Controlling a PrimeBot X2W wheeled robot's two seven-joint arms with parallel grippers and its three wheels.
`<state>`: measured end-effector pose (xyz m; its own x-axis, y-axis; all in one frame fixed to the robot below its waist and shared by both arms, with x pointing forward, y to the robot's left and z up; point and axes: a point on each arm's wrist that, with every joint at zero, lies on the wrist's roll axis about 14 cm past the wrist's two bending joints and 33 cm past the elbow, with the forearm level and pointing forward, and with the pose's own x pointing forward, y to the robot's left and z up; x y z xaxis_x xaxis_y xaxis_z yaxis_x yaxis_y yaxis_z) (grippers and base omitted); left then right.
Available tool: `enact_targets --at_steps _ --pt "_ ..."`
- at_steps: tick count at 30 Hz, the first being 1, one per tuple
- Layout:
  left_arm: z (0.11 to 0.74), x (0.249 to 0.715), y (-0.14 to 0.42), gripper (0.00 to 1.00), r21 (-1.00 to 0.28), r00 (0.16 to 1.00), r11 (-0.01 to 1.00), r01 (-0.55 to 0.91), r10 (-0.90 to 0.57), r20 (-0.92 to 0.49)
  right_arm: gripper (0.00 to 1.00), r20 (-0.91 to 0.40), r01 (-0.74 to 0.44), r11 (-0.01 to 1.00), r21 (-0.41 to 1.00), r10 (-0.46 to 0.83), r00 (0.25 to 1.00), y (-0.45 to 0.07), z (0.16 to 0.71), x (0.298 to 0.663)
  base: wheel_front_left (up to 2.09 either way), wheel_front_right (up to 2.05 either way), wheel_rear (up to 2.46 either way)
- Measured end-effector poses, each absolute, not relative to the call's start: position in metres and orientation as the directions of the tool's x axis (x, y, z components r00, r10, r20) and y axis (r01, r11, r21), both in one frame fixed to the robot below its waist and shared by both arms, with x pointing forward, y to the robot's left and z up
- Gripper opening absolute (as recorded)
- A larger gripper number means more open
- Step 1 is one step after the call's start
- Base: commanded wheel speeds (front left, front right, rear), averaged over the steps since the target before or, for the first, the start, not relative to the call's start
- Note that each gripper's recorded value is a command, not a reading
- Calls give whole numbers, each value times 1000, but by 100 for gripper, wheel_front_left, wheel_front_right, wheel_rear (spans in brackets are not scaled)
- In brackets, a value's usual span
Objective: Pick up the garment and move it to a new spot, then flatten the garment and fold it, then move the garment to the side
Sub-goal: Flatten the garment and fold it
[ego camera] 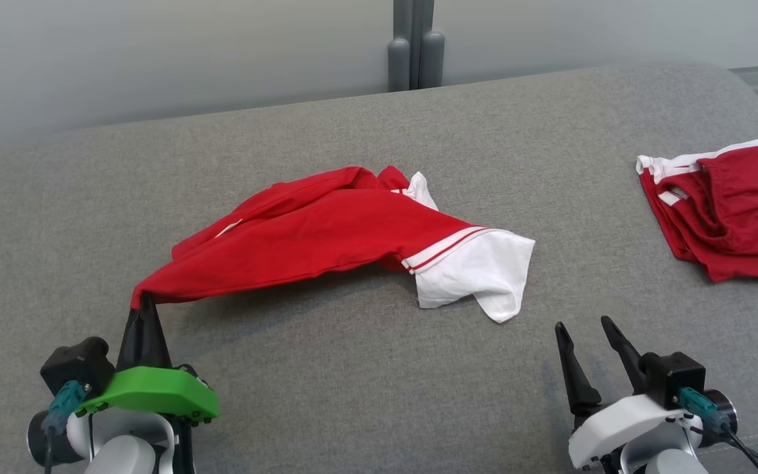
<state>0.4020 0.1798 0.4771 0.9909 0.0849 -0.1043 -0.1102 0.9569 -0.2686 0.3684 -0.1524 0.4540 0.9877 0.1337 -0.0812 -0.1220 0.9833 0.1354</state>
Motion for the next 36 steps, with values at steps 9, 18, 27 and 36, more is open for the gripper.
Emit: enact_targets --at_steps 9,18,27,36 --pt "478 399 168 0 -280 995 957 -75 54 -82 100 -180 -141 975 172 172 969 -140 434 392 0 0 0" --pt "478 395 177 0 -284 994 954 -98 82 -69 100 -286 -146 965 217 205 936 -126 411 407 0 0 0" --pt "471 393 178 0 -291 993 950 -110 90 -81 100 -333 -199 948 248 276 902 -99 396 416 0 0 0" --pt "468 394 179 0 -284 993 953 -107 87 -84 70 -352 -175 942 288 274 895 -96 388 418 0 0 0"
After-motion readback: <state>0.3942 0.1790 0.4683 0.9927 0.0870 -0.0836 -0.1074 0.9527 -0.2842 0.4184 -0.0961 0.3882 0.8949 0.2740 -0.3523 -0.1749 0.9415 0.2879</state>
